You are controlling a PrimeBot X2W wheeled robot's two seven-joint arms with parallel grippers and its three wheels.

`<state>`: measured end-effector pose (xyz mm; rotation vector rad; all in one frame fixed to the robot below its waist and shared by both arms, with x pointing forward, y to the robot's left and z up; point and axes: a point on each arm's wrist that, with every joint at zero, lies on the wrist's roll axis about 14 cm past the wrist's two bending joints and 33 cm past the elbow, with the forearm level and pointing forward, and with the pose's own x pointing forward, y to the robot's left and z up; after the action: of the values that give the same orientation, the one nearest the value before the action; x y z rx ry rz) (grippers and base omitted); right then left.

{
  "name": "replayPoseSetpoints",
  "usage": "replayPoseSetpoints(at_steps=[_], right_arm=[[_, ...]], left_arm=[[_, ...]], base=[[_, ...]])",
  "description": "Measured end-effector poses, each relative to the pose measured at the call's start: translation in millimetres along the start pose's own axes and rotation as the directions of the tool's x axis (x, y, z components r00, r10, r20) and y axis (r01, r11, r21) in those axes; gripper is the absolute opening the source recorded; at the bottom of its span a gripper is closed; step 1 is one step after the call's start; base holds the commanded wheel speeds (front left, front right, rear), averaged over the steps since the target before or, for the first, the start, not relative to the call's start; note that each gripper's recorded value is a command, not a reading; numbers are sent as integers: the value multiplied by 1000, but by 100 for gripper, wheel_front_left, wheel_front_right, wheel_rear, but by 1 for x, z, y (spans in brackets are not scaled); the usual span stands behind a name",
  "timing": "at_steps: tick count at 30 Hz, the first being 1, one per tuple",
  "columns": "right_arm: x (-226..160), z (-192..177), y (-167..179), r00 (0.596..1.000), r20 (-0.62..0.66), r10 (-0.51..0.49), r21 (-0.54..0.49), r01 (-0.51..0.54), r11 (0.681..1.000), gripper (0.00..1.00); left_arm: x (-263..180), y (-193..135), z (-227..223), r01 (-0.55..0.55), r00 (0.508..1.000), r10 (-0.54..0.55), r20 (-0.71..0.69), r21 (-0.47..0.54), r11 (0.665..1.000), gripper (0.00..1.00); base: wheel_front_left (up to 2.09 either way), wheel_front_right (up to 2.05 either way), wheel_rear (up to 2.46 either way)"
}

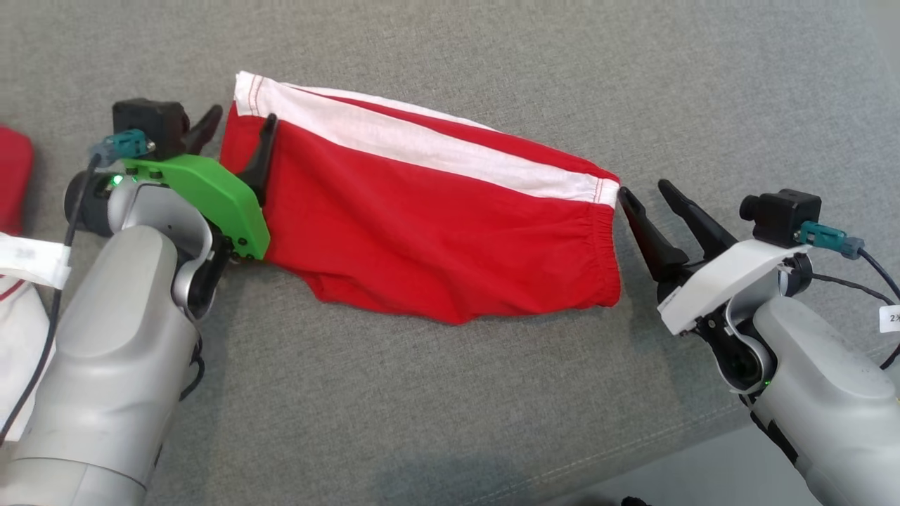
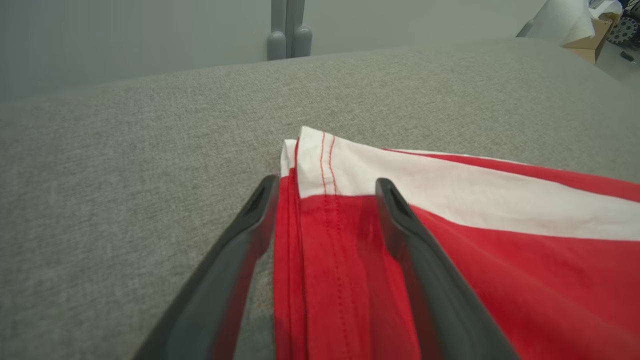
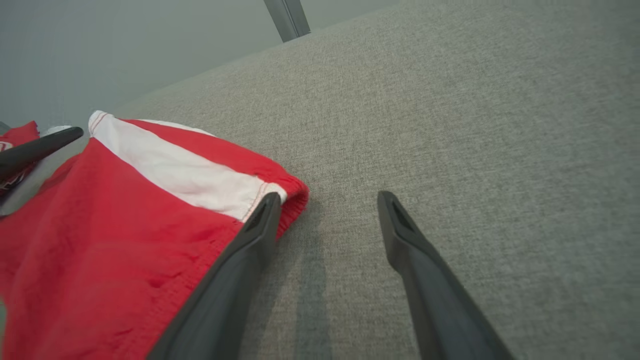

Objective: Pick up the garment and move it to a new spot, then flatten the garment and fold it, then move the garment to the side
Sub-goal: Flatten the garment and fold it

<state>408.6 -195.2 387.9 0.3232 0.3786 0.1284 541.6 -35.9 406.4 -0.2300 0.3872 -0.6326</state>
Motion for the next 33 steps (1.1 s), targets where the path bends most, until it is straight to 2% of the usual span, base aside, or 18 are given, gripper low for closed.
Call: replayPoseSetpoints(at_steps=[6,20,21,22,23,24,25,33], right_arm=[[-6,12,10,999,42,18,9,-19,1000,100],[-20,17,6,997,71,-4,33,2,999,100],[-20,19,7,997,76,-4,34,1,999,100],[-20,20,7,997,81,-3,35,0,999,100],[-20,22,8,996,86,-1,36,-2,999,100],[-20,23,8,996,91,1,36,-4,999,100],[-20,25,8,995,97,0,37,-4,999,100],[-25,22,8,995,101,-6,55,0,998,100]], left_arm=[[-24,0,-29,-45,992,39,-121,-50,998,100],[-31,-19,-41,-46,980,16,-200,-146,988,100],[-31,-19,-41,-48,980,18,-200,-149,988,82],[-31,-19,-40,-51,980,19,-199,-156,986,45],[-31,-18,-40,-54,980,21,-197,-164,985,30],[-32,-18,-40,-56,980,22,-197,-168,984,25],[-32,-17,-40,-60,980,25,-198,-170,984,0],[-48,-19,-49,-93,979,44,-201,-238,967,0]], base=[[0,0,0],[0,0,0],[0,0,0],[0,0,0],[0,0,0],[0,0,0],[0,0,0],[0,0,0]])
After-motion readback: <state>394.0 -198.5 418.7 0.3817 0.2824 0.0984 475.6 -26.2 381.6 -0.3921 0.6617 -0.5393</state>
